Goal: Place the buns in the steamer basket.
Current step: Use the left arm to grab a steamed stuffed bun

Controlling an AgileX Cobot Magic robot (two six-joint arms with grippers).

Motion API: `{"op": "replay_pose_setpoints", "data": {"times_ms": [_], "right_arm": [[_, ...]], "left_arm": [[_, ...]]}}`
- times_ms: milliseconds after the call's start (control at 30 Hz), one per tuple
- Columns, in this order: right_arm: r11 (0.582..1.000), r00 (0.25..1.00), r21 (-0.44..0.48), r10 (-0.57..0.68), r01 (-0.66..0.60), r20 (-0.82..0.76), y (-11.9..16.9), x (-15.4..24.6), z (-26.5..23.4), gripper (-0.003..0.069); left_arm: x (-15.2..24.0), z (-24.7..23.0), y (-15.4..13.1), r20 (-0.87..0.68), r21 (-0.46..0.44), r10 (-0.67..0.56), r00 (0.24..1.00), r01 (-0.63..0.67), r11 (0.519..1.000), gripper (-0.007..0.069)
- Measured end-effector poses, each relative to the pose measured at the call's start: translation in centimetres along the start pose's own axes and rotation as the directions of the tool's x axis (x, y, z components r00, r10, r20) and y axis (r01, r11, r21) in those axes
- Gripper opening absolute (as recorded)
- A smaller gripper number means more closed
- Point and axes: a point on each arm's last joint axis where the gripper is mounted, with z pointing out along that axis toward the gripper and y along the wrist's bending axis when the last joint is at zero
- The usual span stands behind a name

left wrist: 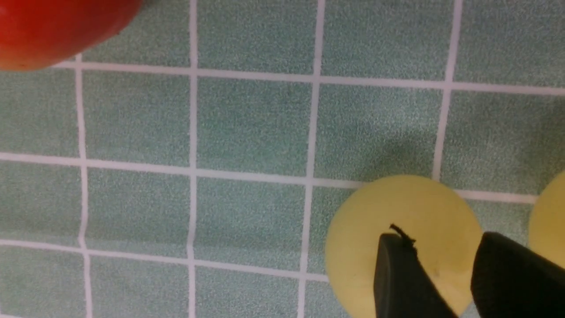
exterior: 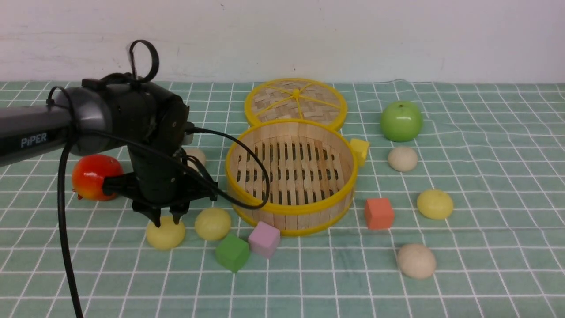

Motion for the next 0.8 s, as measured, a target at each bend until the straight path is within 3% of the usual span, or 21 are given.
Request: {"op": "replay_pose_setpoints", "data": {"times_ms": [400,533,800], "right_arm": [[1.0,1.0,0.0,0.0,0.0,0.0,0.0,0.0,0.0,0.024],[1.0,1.0,0.0,0.0,0.0,0.0,0.0,0.0,0.0,0.024],[1.0,1.0,0.0,0.0,0.0,0.0,0.0,0.0,0.0,0.024]], "left_arm": [[-0.01,0.79,-0.18,-0.01,-0.003,0.003,1.0,-0.004,1.0,0.0236],[0.05,0.79,-0.15,-0.016,-0.006,0.003,1.0,-0.004,1.0,0.0204],[0.28,0.78,-0.05,-0.042,-0.016,0.032,0.999,-0.032,0.999,-0.0014]]}}
